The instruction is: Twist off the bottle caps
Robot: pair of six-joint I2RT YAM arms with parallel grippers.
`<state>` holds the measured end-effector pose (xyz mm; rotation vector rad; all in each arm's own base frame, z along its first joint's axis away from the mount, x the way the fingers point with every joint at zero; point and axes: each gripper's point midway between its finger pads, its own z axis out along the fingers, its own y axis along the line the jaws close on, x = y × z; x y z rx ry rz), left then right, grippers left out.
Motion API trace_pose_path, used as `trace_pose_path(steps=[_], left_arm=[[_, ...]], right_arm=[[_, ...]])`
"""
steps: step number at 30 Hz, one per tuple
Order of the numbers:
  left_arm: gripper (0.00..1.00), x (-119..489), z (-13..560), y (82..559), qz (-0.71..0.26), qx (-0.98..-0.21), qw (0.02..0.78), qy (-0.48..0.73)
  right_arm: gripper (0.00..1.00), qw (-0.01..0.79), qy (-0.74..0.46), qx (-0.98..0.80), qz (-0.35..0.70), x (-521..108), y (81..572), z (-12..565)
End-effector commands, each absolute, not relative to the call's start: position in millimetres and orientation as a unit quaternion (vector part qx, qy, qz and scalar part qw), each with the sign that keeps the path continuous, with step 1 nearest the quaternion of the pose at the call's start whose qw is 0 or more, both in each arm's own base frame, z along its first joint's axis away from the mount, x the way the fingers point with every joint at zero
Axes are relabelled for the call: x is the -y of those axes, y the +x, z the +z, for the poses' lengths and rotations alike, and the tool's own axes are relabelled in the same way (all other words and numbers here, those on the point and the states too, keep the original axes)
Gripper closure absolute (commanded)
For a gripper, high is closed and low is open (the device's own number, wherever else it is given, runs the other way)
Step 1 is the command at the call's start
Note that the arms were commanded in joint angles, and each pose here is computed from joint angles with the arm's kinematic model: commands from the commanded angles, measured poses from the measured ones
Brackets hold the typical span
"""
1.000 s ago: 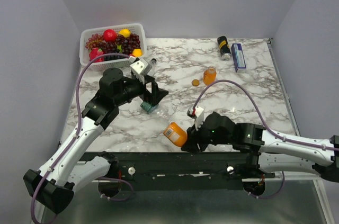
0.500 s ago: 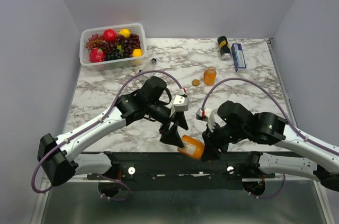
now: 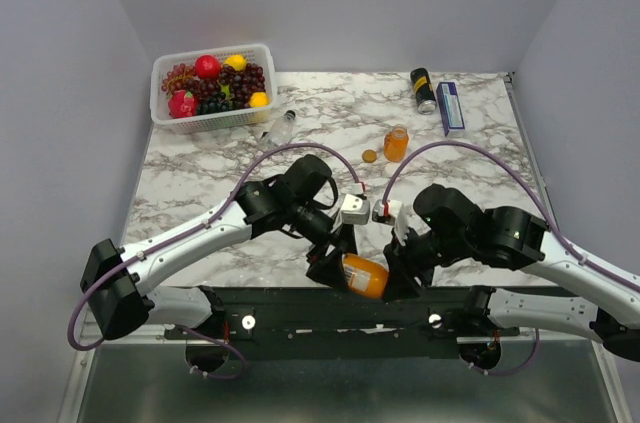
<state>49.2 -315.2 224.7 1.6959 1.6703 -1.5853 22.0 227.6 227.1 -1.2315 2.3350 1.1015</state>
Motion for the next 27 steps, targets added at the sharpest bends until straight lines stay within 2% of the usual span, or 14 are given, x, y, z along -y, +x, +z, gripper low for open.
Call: trace_pose_path(steps=[1,2,4,5,8,9,11,12,13,16,18,22,27], left_arm=[[0.06,321.8,218.7,42.3,-0.556,-0.572,0.12,0.59],[0.15,323.5,217.2,40.9,-0.558,-0.573,0.115,0.589],[0.22,326.2,211.6,40.0,-0.558,-0.577,0.104,0.587],[0.33,327.4,210.4,38.8,-0.56,-0.574,0.101,0.589],[0.45,330.3,208.5,38.9,-0.564,-0.571,0.1,0.588],[0.48,331.2,208.1,39.8,-0.564,-0.573,0.101,0.586],[0.57,333.4,206.8,44.1,-0.559,-0.576,0.116,0.585],[0.59,335.4,203.9,49.6,-0.548,-0.588,0.128,0.581],[0.6,335.0,201.8,51.4,-0.545,-0.592,0.135,0.578],[0.66,337.7,202.0,66.6,-0.535,-0.603,0.171,0.566],[0.67,338.3,202.4,78.2,-0.525,-0.613,0.194,0.558],[0.69,329.6,209.3,132.2,-0.475,-0.668,0.285,0.497],[0.69,312.1,218.8,181.0,-0.412,-0.705,0.393,0.423]], right_arm=[[0.75,0.148,-0.431,-0.805,0.379,-227.7,25.8,230.7],[0.75,0.151,-0.43,-0.805,0.379,-228.1,27.4,230.8],[0.75,0.152,-0.428,-0.807,0.377,-227.6,29.2,228.7],[0.75,0.154,-0.426,-0.809,0.374,-227.3,31.0,227.5],[0.74,0.158,-0.423,-0.813,0.368,-224.6,33.1,223.8],[0.73,0.16,-0.42,-0.814,0.367,-223.9,34.1,223.5],[0.63,0.168,-0.416,-0.819,0.359,-222.2,37.8,220.7],[0.58,0.174,-0.413,-0.82,0.357,-221.1,39.4,221.6],[0.43,0.178,-0.409,-0.822,0.353,-220.1,41.7,221.0],[0.2,0.2,-0.397,-0.829,0.339,-217.0,50.4,220.4],[0.15,0.22,-0.384,-0.836,0.325,-214.6,59.7,219.3],[0.0,0.304,-0.304,-0.852,0.299,-207.0,93.4,225.3],[0.0,0.431,-0.17,-0.823,0.328,-205.4,136.0,258.5]])
